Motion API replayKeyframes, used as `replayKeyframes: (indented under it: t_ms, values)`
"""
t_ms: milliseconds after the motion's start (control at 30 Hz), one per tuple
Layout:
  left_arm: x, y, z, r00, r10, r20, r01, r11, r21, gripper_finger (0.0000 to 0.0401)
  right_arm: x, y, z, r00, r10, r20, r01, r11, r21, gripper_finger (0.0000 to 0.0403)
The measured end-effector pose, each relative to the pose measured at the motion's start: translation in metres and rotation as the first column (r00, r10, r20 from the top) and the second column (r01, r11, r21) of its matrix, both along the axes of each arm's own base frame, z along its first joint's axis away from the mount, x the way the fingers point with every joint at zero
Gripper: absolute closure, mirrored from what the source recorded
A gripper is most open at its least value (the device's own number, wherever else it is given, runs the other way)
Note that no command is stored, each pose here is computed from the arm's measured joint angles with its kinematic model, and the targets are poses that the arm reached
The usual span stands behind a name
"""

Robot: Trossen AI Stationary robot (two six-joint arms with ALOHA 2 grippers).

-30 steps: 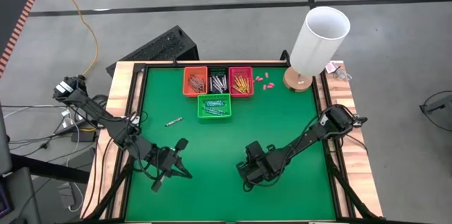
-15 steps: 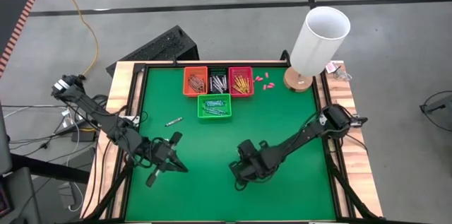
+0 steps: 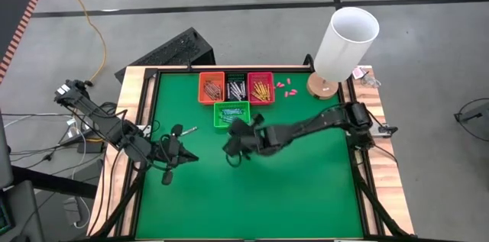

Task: Sort crayons
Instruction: Put a blue crayon in the green basket

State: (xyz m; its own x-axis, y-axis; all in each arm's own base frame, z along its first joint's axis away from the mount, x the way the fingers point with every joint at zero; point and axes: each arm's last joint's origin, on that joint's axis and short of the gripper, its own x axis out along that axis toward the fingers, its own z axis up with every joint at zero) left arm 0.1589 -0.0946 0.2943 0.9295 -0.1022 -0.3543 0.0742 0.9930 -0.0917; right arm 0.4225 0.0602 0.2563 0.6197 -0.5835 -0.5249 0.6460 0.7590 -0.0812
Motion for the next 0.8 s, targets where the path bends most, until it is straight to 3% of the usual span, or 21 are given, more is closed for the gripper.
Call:
replayKeyframes:
  t_ms: [133,300,567,800]
  values:
    - [-0.002,0.003,-0.007,0.997,0.049,-0.058,-0.047,0.999,0.026,0.0401,0.013,-0.029,0.01,0.997,0.079,-0.006,-0.079,0.989,-0.126,0.0403]
    - [-0.005,0.007,-0.018,0.977,0.16,-0.138,-0.148,0.985,0.093,0.0401,0.016,-0.063,0.011,0.989,0.122,-0.084,-0.134,0.977,-0.167,0.0403]
    - [-0.009,0.014,-0.024,0.936,0.318,-0.15,-0.303,0.946,0.115,0.0401,0.016,-0.103,0.009,0.973,0.215,-0.083,-0.22,0.974,-0.06,0.0397]
    - [-0.011,0.016,-0.029,0.904,0.391,-0.171,-0.373,0.919,0.128,0.0401,0.018,-0.111,0.004,0.966,0.255,-0.048,-0.254,0.967,0.023,0.0368]
